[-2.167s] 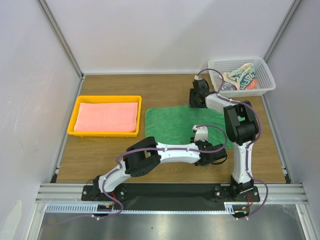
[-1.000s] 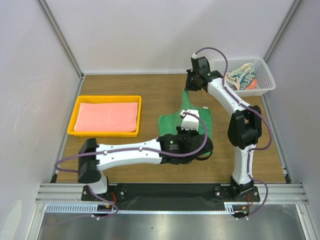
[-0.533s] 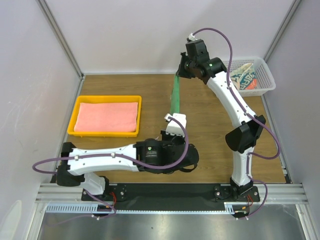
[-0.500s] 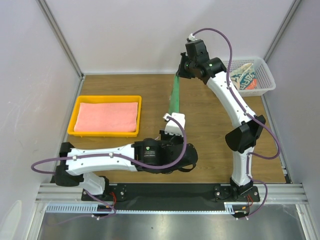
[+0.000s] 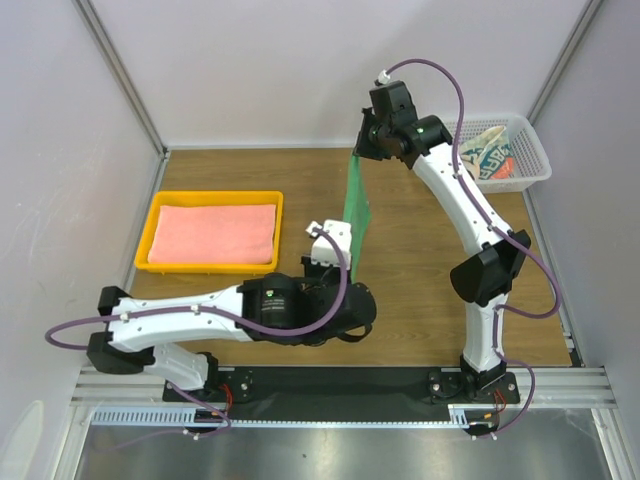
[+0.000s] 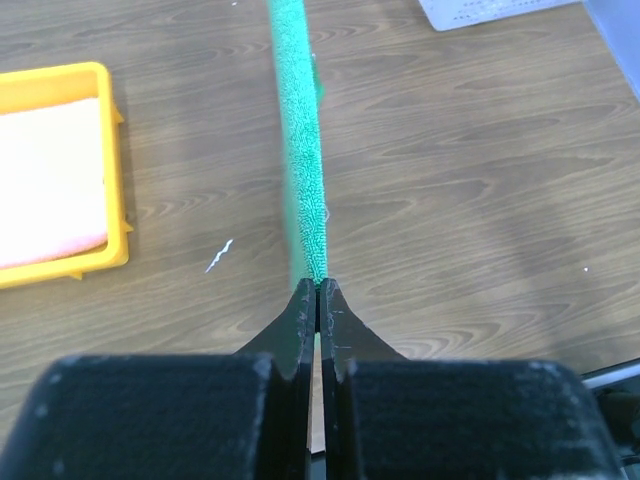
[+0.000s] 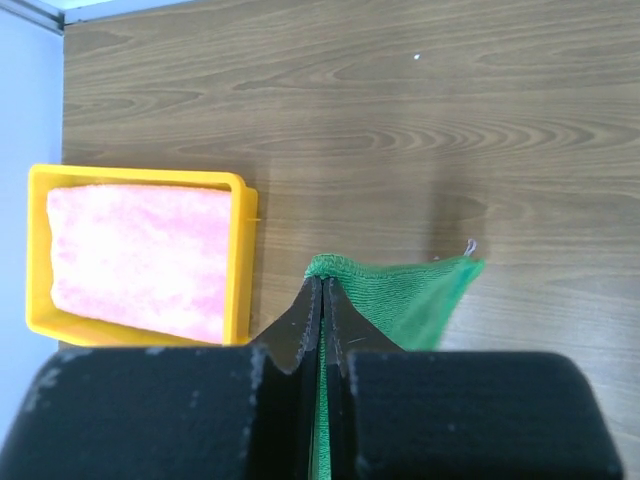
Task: Fold and stack the towels
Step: Fold the towel
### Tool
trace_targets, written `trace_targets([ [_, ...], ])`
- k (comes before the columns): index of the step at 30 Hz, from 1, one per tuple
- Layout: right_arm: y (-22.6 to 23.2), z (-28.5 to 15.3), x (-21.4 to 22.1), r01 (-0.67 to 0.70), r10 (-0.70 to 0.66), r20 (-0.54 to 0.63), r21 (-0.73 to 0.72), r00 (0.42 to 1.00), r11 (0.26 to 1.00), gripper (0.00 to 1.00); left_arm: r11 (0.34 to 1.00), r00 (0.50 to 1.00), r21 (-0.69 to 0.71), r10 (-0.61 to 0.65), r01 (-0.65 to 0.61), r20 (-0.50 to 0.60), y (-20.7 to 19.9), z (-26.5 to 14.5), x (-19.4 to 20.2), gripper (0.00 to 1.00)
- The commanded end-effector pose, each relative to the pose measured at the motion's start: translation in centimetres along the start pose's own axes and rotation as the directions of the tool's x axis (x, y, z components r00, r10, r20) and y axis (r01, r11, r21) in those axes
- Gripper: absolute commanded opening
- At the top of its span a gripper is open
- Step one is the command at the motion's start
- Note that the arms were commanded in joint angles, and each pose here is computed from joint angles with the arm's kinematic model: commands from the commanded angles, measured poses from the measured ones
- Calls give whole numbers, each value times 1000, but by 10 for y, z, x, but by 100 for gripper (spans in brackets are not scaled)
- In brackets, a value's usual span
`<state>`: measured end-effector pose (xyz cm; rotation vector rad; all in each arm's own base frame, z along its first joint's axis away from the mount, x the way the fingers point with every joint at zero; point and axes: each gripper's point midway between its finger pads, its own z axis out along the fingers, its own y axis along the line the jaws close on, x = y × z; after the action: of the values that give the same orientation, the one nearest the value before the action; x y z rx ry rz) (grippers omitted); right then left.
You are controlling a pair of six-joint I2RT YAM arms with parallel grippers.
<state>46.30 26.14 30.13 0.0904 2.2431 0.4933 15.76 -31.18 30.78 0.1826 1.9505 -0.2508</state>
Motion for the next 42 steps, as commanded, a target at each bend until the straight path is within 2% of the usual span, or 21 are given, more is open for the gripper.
trace_targets([
  [1, 24, -4, -13, -23, 27, 60, -66, 998, 998, 0, 998, 998, -8, -60, 60, 6, 32, -16, -2, 0],
  [6, 72, 14, 14, -6, 9, 14, -153, 1000, 988, 0, 990, 990, -19, -139, 140, 36, 82, -33, -10, 0],
  [11, 107, 14, 16, -38, 43, 17, -240, 999, 970, 0, 997, 996, 11, -73, 72, 45, 104, -47, -28, 1],
  [14, 107, 11, 13, -30, 38, 28, -240, 999, 970, 0, 1000, 999, 0, 18, -18, 36, 98, -45, -28, 0],
  [17, 88, 9, 12, -11, 17, 33, -192, 999, 981, 0, 993, 993, -3, 120, -120, -1, 68, -31, -13, 0],
  [21, 40, 11, 21, -15, 17, 13, -120, 1000, 993, 0, 973, 972, 14, 229, -229, -56, 19, -14, 21, 1],
  [22, 17, 10, 42, -18, 15, -35, -93, 999, 996, 0, 968, 966, 12, 251, -251, -63, 9, -10, 29, 0],
  [23, -2, 12, 35, -20, 20, 0, -82, 1000, 996, 0, 953, 950, 10, 302, -302, -81, -6, -3, 45, 0],
  [24, -19, 11, 50, -20, 17, -49, -75, 999, 997, 0, 942, 938, 1, 333, -335, -95, -12, 3, 57, 0],
  [25, -26, 11, 53, -22, 18, -35, -111, 999, 994, 0, 940, 935, 11, 342, -342, -94, -24, 5, 63, 0],
  [26, -65, 11, 74, -30, 25, -68, -66, 997, 997, 0, 915, 908, 20, 402, -403, -119, -36, 14, 83, 0],
  [28, -94, 11, 88, -38, 34, -61, -70, 998, 997, 0, 916, 910, 78, 401, -394, -109, -67, 20, 98, 0],
  [29, -121, 10, 114, -54, 51, -101, -32, 994, 998, 0, 887, 878, 121, 459, -445, -135, -82, 27, 121, 0],
  [33, -205, 6, 135, -103, 114, -124, 86, 986, 991, 0, 874, 890, 299, 435, -382, -137, -153, 38, 161, 0],
  [36, -236, 6, 147, -122, 141, -141, 131, 980, 984, 0, 855, 888, 373, 436, -360, -143, -186, 44, 179, 0],
  [40, -260, 5, 137, -133, 157, -126, 185, 980, 974, 0, 837, 905, 442, 410, -324, -113, -221, 47, 176, 0],
  [42, -270, 0, 140, -122, 162, -146, 250, 976, 961, 0, 830, 904, 450, 415, -329, -103, -222, 49, 171, 28],
])
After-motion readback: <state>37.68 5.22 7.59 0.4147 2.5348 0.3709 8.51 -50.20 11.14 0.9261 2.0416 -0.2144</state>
